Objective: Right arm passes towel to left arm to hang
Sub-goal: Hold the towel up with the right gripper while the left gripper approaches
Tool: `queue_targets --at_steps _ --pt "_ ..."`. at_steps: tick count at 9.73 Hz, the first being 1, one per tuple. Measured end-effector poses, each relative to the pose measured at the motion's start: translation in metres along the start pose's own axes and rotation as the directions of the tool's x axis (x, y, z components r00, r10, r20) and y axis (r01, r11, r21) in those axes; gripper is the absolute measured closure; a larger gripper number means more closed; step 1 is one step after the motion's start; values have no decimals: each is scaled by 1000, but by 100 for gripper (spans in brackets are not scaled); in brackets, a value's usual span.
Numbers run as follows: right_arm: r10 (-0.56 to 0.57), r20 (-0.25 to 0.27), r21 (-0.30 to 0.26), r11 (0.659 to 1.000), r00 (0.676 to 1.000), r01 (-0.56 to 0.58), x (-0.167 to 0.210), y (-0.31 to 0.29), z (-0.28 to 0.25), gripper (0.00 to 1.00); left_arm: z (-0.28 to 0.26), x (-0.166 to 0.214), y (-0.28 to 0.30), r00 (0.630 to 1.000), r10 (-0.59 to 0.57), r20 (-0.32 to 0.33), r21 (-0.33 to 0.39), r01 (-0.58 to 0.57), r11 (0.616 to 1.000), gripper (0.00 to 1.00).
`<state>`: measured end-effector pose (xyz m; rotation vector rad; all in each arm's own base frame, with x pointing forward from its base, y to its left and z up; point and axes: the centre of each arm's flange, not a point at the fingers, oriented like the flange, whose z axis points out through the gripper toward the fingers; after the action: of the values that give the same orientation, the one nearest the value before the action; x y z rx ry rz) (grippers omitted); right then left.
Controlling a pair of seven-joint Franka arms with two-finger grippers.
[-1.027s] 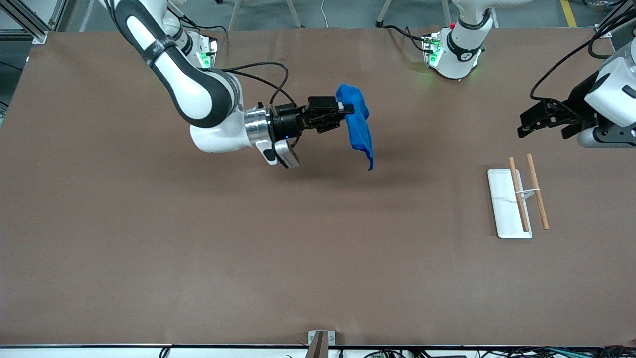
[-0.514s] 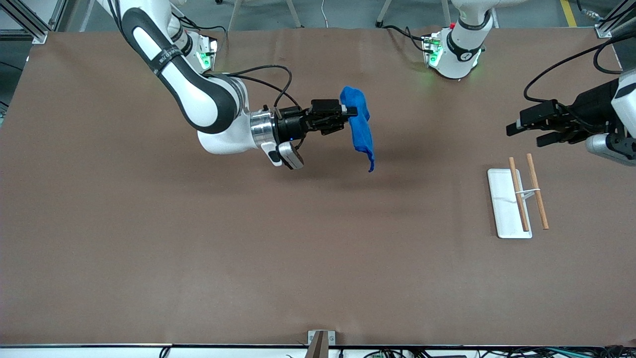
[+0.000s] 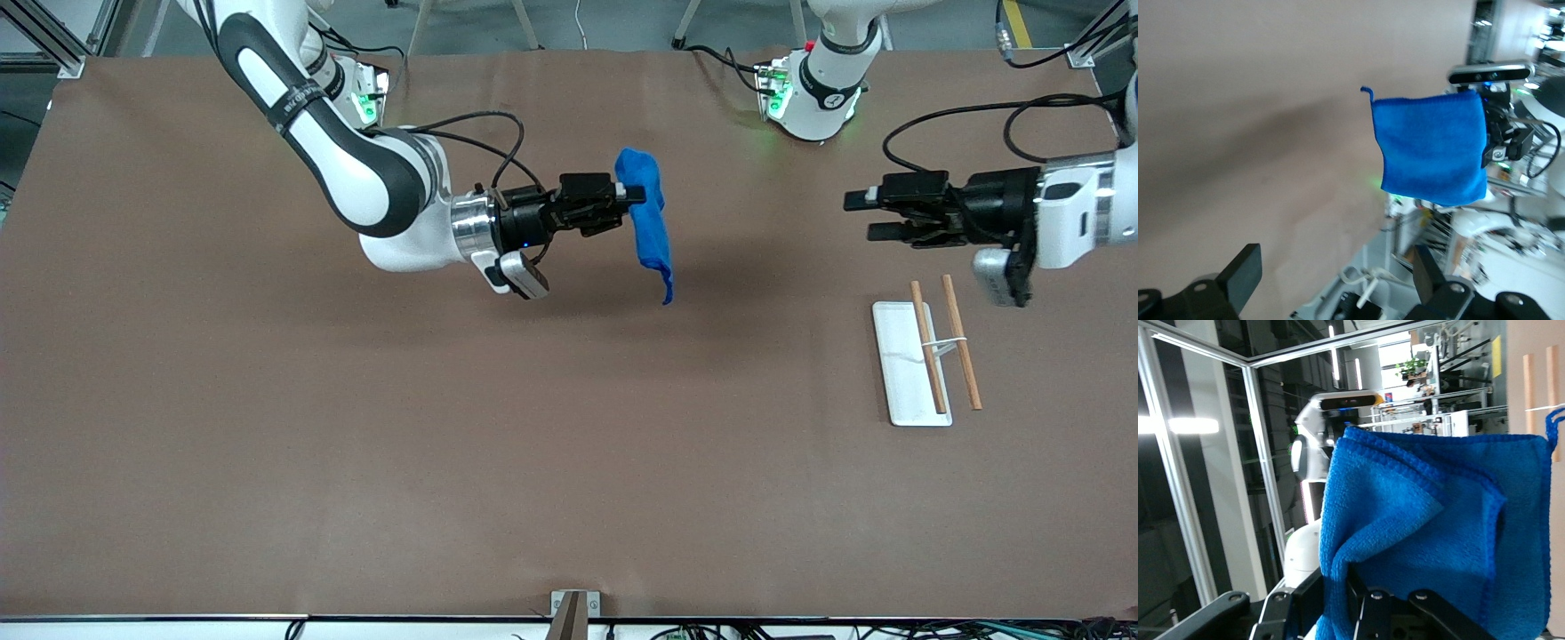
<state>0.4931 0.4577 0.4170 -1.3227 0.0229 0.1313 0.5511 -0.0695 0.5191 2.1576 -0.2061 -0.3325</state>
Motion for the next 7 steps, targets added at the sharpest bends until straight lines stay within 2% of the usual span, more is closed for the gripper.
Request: queue_targets --at_steps 3,5,7 --pt "4 4 29 1000 1000 -4 -4 -8 11 86 52 -4 -36 999 39 35 -222 -30 975 0" --pt "5 3 33 999 1000 -5 -4 -9 12 86 84 -8 -55 999 39 19 -383 -28 923 0" --pt "5 1 35 999 1000 -5 -4 -9 12 86 112 -11 -57 999 53 10 -474 -42 880 2"
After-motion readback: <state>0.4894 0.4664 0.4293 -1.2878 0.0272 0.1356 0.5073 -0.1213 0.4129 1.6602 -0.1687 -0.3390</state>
